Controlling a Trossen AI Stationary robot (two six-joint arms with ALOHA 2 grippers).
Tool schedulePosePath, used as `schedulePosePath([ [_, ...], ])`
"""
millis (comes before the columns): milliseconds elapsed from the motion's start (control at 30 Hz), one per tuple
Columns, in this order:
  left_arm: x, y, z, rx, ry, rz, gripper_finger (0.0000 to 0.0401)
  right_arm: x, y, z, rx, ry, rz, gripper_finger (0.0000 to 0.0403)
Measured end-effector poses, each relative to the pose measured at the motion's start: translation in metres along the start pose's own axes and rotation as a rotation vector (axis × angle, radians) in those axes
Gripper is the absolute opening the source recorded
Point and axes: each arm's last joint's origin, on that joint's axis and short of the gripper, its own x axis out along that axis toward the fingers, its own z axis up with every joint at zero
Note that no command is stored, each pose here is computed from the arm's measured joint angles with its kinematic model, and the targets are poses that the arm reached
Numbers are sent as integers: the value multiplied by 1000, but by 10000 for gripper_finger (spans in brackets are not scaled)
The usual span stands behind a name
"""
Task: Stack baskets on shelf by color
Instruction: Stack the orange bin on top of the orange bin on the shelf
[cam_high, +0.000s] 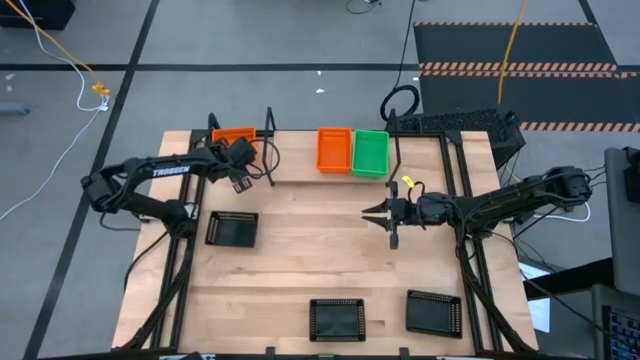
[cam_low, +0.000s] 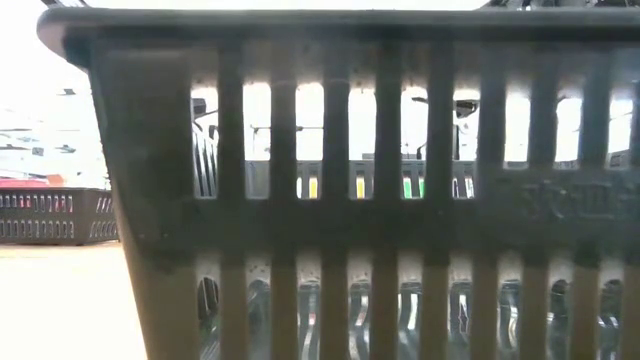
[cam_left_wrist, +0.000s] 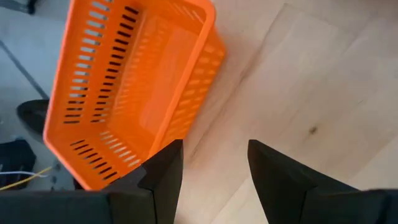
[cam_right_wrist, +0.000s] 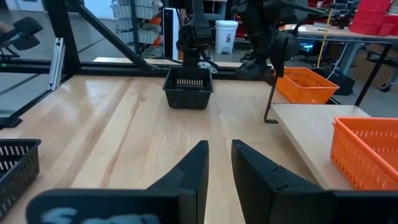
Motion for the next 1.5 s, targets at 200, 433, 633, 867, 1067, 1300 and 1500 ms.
schedulePosePath([
  [200,-6,3,0,-4,-24,30,184,0,0,0,0,0,1,66],
  [433,0,18,2,-35,-52,60,184,0,0,0,0,0,-1,66],
  [633,17,29,-2,-70,-30,-31,184,0,0,0,15,0,2,66],
  [867,26,32,-3,-71,-9,-37,151,0,0,0,9,-4,1,66],
  [1067,26,34,-7,-108,23,-33,21,0,0,1,12,-8,2,66],
  [1300,3,30,-14,-218,30,-53,15,0,0,1,16,-8,2,66],
  [1500,-55,32,-22,-284,-33,-27,13,0,0,1,7,-8,6,66],
])
